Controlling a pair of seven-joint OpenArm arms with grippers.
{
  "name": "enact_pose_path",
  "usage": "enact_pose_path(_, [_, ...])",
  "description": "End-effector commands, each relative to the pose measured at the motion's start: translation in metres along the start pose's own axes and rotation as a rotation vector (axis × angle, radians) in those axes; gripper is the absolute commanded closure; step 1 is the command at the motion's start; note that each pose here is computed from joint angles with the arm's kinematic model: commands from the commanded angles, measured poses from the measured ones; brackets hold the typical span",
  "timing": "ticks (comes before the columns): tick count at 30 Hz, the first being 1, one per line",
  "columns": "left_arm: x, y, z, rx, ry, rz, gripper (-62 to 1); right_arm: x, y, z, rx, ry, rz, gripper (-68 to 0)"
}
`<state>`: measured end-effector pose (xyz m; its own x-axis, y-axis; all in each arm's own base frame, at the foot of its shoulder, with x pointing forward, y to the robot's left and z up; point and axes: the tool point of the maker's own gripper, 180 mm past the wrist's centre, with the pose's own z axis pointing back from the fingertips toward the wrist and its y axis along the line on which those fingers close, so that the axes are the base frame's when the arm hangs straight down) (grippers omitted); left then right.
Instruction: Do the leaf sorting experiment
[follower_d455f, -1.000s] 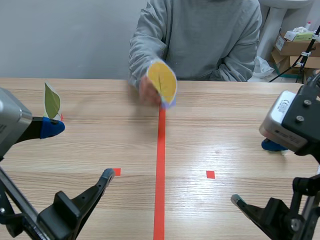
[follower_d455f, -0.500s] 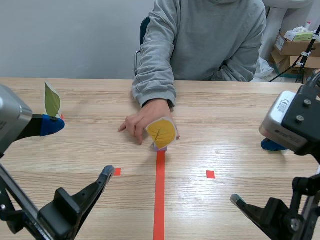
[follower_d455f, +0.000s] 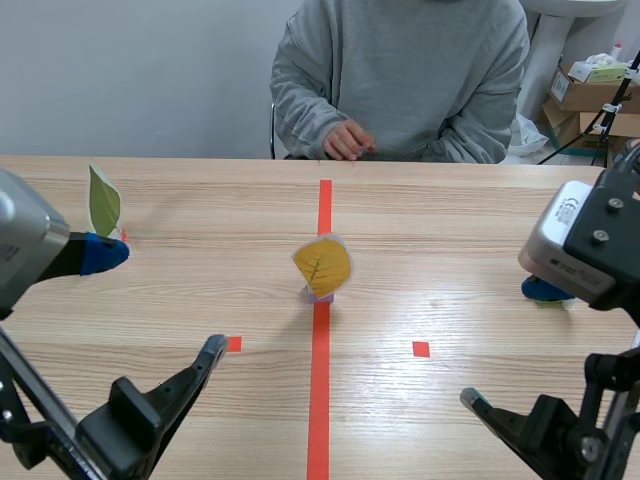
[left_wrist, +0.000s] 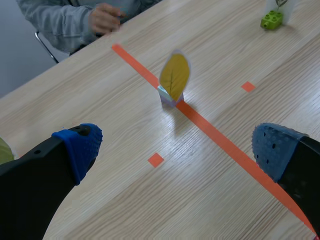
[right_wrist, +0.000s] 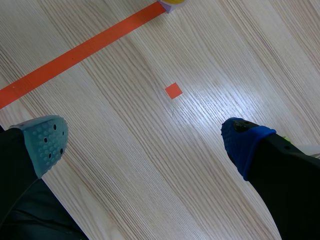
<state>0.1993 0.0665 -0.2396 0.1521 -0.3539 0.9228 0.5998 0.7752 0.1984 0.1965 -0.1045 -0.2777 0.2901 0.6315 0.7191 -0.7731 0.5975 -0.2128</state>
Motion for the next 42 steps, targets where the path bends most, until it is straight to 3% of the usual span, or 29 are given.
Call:
enact_pose_path(1, [0.001,0.001,0.0,0.008,-0.004,0.011,-62.3,0.003,-0.006,0.001,-0.016,-0.013,0.007,-64.0])
enact_pose_path(37, [-0.001,0.003,-0.002,0.011,0.005,0.008,-62.3,0.003,-0.006,0.001,-0.016,-0.013,0.007,-64.0])
enact_pose_path(42, [-0.024,0.008,-0.016,-0.056,0.041,-0.024,-62.3,0.003,-0.006,0.001,-0.016,-0.013,0.007,-64.0])
